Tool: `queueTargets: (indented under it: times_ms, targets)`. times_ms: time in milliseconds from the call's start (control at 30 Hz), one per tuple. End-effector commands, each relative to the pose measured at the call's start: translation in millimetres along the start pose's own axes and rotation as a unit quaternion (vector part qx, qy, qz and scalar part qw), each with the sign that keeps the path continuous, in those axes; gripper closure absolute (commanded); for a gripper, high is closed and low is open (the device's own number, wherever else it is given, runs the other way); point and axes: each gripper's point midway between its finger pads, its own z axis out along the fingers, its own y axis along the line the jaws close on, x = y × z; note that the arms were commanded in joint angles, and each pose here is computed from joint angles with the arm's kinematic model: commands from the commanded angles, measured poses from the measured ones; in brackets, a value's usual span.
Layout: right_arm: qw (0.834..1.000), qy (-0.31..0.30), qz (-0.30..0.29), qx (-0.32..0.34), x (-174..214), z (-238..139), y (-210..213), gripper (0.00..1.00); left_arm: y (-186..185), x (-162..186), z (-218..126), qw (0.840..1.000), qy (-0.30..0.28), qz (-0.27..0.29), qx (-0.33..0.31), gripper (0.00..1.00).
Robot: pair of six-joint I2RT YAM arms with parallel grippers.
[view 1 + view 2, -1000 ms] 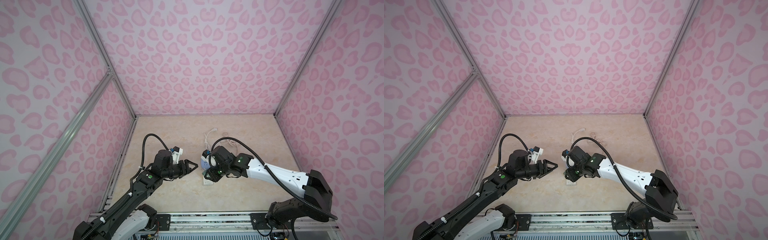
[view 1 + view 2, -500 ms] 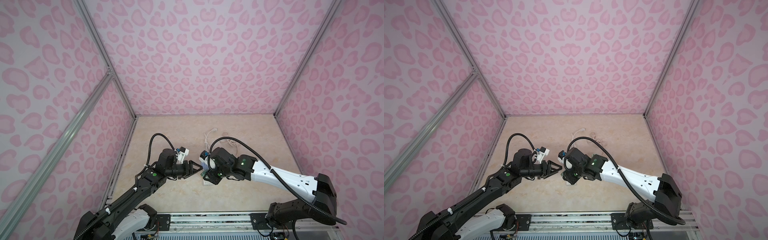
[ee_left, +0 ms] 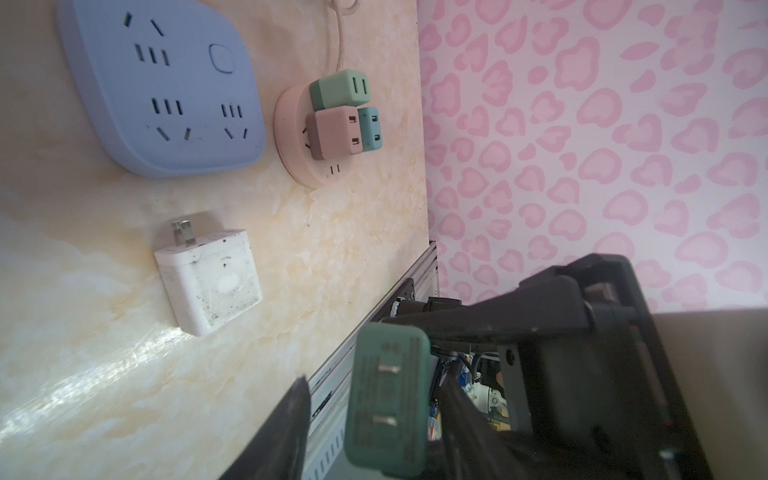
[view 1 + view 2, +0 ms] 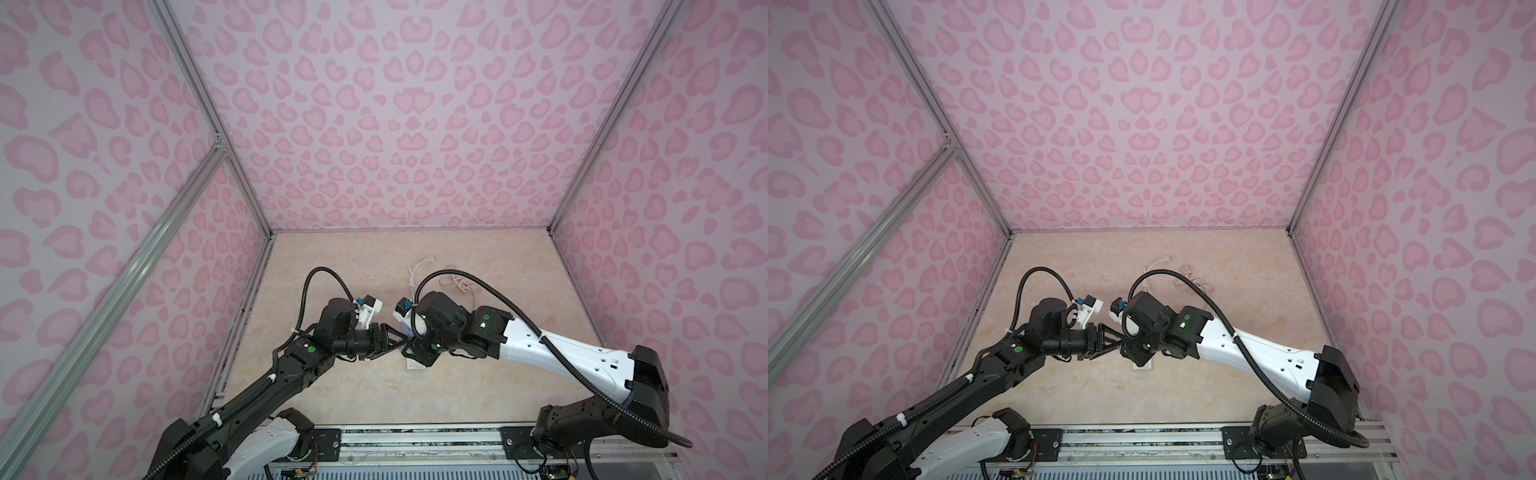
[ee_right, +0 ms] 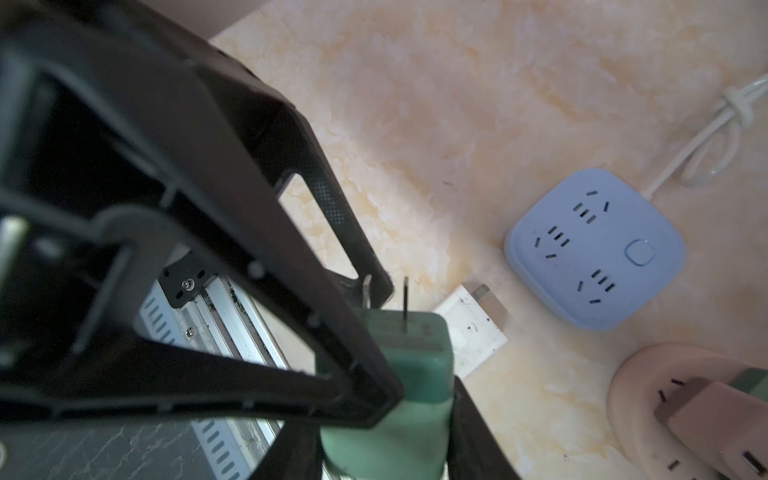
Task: Insert the plug
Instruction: 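Close the left gripper on the green adapter held by the right gripper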
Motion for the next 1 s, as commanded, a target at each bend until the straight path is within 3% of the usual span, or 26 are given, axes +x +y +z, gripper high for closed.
queueTargets:
  times_ms: [0, 200, 533, 600, 667, 700, 800, 967]
  targets:
    - [1.0, 0.009, -0.007, -0.002, 2.4, 2.9, 2.3, 0.91, -14.6, -5.2, -1.4, 0.999, -0.007, 0.023, 0.022, 0.49]
    - [1.0, 0.008, -0.01, 0.0, -0.6, 1.6, 4.2, 0.9, -17.7, -1.8, -1.7, 0.999, 0.001, 0.032, 0.026, 0.53]
    - [1.0, 0.001, -0.014, 0.0, -9.3, 0.1, 4.8, 0.86, -24.3, 2.0, -4.8, 0.999, 0.006, 0.041, 0.036, 0.76]
    - [1.0, -0.003, -0.011, -0.003, -11.5, 1.1, 5.3, 0.78, -23.8, 2.0, -5.1, 0.999, 0.004, 0.04, 0.035, 0.82]
    - [1.0, -0.008, -0.004, -0.002, -13.3, 3.0, 3.4, 0.65, -20.4, 0.1, -5.3, 0.999, -0.002, 0.036, 0.026, 0.96]
    - [1.0, -0.007, -0.001, -0.001, -12.8, 4.0, 1.4, 0.57, -18.7, -1.9, -5.7, 0.999, -0.009, 0.035, 0.019, 0.97]
    - [1.0, -0.012, 0.014, 0.004, -12.9, 2.7, -7.5, 0.47, -15.3, -10.6, -6.7, 0.999, -0.032, 0.03, 0.003, 0.97]
    - [0.996, -0.075, 0.036, 0.009, -26.5, -19.1, -20.7, 0.41, -20.6, -27.8, -9.2, 0.998, -0.066, 0.016, -0.003, 0.97]
